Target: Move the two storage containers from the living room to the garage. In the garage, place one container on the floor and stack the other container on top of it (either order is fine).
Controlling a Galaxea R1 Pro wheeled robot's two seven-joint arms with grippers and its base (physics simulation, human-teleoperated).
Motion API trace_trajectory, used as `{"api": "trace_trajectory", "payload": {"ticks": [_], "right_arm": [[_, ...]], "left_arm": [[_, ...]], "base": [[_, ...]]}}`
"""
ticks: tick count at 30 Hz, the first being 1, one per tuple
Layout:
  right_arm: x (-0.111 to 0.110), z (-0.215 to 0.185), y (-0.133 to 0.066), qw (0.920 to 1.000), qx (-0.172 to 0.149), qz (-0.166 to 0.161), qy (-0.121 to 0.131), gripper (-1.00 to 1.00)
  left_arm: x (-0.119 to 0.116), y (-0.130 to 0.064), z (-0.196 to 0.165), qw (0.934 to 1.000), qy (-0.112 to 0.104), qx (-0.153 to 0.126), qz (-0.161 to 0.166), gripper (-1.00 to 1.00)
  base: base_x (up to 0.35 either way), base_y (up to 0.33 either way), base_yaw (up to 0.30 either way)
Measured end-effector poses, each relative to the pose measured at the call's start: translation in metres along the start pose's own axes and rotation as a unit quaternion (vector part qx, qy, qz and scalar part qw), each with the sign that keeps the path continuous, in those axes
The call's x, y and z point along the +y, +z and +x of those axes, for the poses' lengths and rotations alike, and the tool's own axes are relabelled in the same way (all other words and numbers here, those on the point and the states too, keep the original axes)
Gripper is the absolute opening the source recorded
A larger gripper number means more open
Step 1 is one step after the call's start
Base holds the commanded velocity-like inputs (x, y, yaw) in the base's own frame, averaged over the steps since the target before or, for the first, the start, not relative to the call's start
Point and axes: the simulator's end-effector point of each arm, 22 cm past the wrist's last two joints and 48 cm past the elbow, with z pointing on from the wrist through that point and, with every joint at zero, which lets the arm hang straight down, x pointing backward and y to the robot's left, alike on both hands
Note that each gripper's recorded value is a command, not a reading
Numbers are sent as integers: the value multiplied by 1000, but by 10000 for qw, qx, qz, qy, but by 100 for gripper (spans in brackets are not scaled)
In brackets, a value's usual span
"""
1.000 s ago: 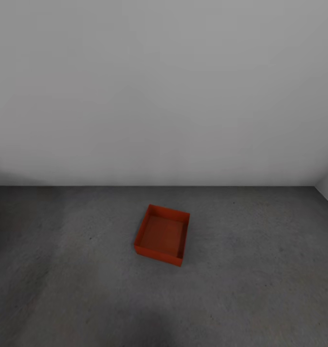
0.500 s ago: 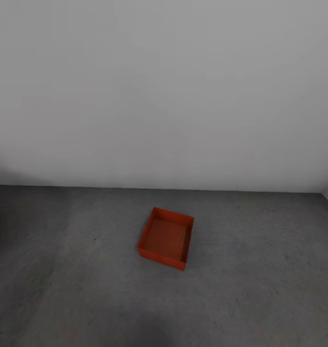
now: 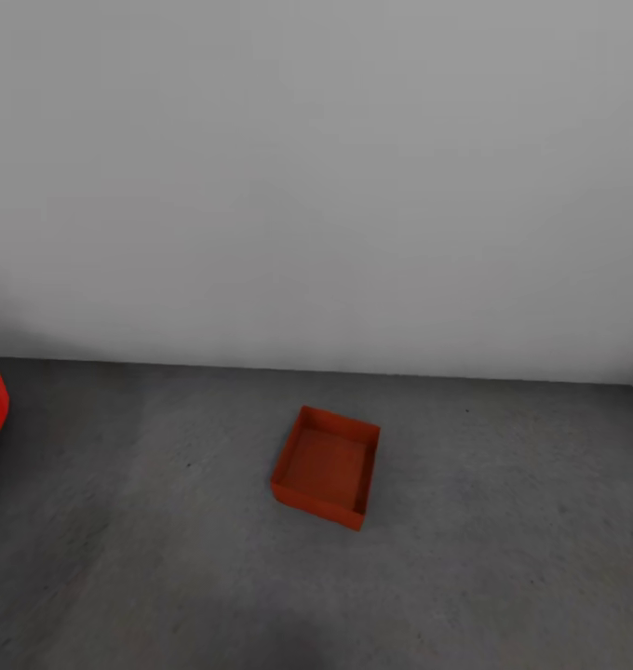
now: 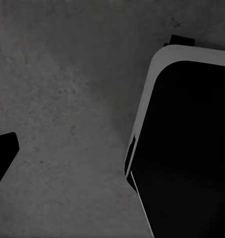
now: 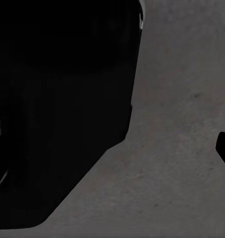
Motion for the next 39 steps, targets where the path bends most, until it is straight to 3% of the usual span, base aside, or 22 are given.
{"api": "trace_trajectory", "payload": {"ticks": [30, 39], "right_arm": [[-4, -17, -1, 9997, -216, 44, 63, 100], [-7, -22, -1, 9996, -285, 64, 46, 100]], "left_arm": [[-5, -5, -14, 9998, -107, -167, 60, 100], [-33, -11, -10, 9991, -183, -131, 356, 100]], "base": [[0, 0, 31], [0, 0, 0]]}}
